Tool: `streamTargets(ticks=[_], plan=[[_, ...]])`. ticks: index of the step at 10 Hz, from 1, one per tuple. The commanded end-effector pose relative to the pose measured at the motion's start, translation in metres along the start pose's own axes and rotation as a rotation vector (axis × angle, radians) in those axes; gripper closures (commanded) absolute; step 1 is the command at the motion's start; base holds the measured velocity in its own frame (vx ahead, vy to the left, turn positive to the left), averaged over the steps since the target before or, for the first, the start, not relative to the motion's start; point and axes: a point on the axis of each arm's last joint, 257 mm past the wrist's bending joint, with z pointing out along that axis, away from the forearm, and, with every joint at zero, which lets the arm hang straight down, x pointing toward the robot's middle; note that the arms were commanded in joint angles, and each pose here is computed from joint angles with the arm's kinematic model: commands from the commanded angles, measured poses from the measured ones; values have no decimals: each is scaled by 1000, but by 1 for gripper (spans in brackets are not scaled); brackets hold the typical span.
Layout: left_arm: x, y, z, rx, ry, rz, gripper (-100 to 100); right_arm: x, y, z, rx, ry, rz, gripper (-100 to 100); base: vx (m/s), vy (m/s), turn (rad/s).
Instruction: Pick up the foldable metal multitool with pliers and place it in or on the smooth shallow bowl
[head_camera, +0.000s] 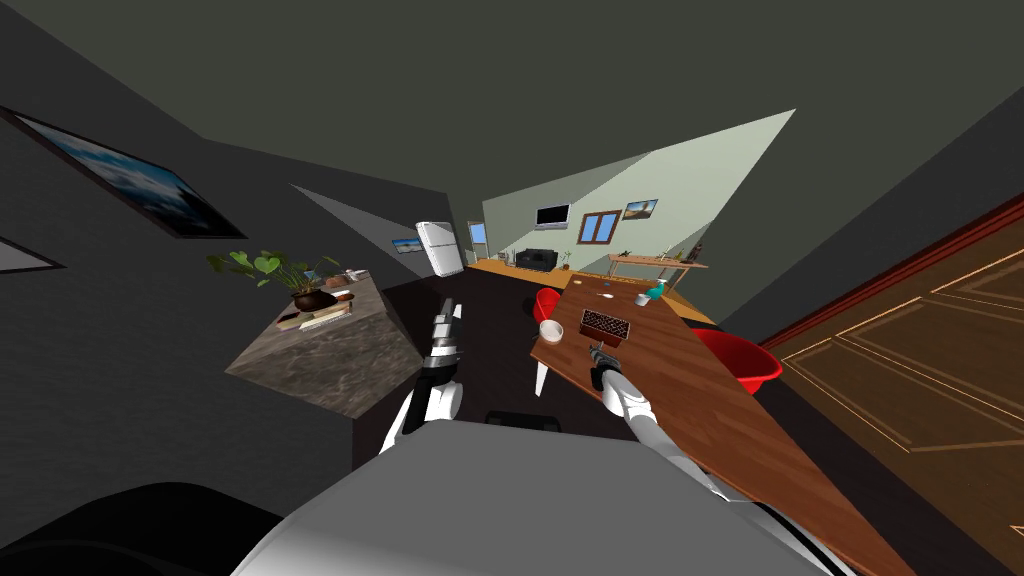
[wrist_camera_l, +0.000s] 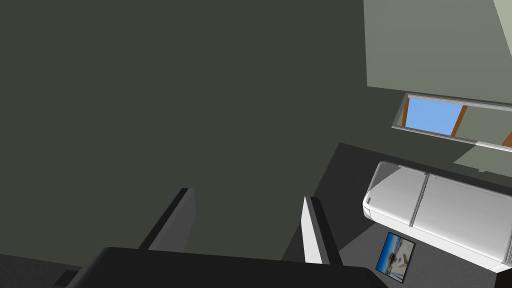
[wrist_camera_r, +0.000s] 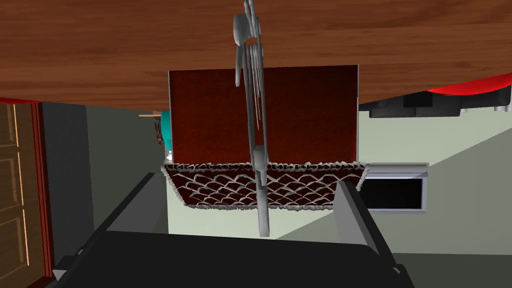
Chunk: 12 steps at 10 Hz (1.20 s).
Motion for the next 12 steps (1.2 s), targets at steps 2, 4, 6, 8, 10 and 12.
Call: streamTargets(ticks=[2,4,6,8,10,12], plan=[[0,0,0,0,0,0,0,9,-13,2,52,11,-61,-100,45,7,50],[0,0,0,0,0,0,0,12,-16,2,64,14,-77,-100,20,-1,18],[0,0,0,0,0,0,0,13,-18,1,69,16,-83,-100,21,0,29],[0,0,0,0,0,0,0,21,-17,-5,74,17,-84,-100,39,-26,8],[0,0,0,0,0,0,0,22,-17,-5,73,17,-86,-100,87,-70,16],[0,0,0,0,0,0,0,22,-17,-5,74,17,-84,100,4,-4,0]])
